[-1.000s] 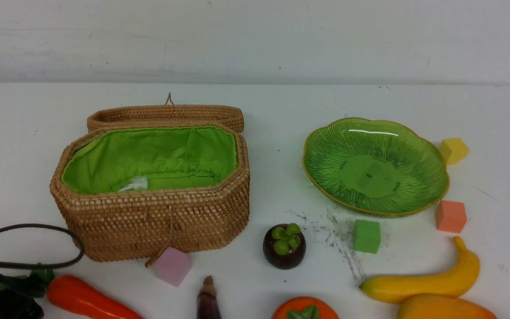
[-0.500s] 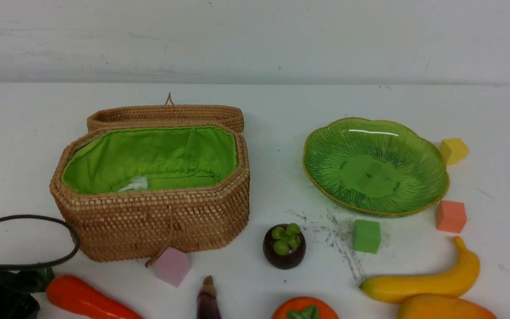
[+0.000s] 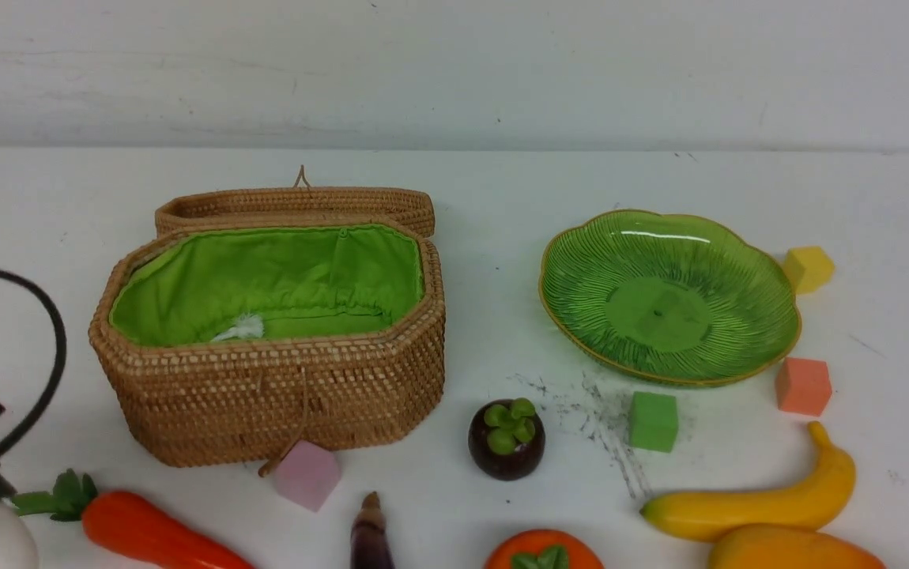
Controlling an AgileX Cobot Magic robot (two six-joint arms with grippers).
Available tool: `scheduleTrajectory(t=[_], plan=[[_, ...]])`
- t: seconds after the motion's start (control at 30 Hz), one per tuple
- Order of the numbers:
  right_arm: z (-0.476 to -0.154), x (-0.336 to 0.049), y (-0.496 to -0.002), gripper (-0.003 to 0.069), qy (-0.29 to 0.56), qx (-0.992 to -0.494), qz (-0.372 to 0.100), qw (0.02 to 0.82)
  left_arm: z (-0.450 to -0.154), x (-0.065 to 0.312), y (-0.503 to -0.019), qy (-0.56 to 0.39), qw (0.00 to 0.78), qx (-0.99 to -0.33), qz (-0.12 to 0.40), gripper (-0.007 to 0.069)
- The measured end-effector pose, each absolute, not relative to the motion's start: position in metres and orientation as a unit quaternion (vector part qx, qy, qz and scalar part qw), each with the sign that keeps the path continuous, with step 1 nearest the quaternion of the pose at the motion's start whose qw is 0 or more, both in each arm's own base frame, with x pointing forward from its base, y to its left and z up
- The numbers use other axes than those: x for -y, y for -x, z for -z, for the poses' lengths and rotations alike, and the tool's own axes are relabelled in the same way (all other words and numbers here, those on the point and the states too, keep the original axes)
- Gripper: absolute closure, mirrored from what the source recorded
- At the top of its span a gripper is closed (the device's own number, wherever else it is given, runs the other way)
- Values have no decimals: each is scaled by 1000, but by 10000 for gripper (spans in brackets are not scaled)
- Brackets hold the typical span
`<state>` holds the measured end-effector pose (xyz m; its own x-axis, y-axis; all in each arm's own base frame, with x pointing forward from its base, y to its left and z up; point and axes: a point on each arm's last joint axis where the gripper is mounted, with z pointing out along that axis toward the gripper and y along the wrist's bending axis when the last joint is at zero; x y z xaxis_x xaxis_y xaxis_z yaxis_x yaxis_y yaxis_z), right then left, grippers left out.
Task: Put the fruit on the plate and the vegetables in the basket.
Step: Take a daikon with your left arm and place it on the basket on the left.
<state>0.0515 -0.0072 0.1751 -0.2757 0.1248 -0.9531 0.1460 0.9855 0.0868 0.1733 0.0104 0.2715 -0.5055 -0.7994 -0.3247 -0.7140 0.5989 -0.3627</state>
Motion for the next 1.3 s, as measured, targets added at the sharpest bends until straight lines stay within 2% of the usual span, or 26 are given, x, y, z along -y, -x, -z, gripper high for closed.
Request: scheduleTrajectory(t=[0.13, 0.3, 0.47, 0.6, 0.73, 0.9, 1.13, 1.3], plan=[[-175, 7, -52, 416, -85, -799, 9, 596, -316, -6, -170, 393, 302, -858, 135, 92], [-175, 7, -52, 416, -85, -799, 9, 596, -355, 3, -178, 342, 342, -855, 188, 92], [-175, 7, -52, 416, -85, -799, 9, 596, -377, 14, -202, 286, 342, -861, 244, 92], [-175, 7, -52, 416, -85, -799, 9, 596, -381, 22, -230, 246, 317, -873, 278, 92], [-175, 7, -52, 416, -85, -799, 9, 596, -379, 27, -263, 224, 292, -878, 305, 92], [-175, 7, -52, 416, -85, -799, 9, 596, -366, 27, -307, 234, 270, -879, 315, 92], [-175, 7, -52, 416, -85, -799, 9, 596, -310, 26, -363, 289, 223, -872, 326, 92], [-175, 7, -52, 416, -85, -799, 9, 596, -280, 28, -381, 329, 182, -859, 348, 92]])
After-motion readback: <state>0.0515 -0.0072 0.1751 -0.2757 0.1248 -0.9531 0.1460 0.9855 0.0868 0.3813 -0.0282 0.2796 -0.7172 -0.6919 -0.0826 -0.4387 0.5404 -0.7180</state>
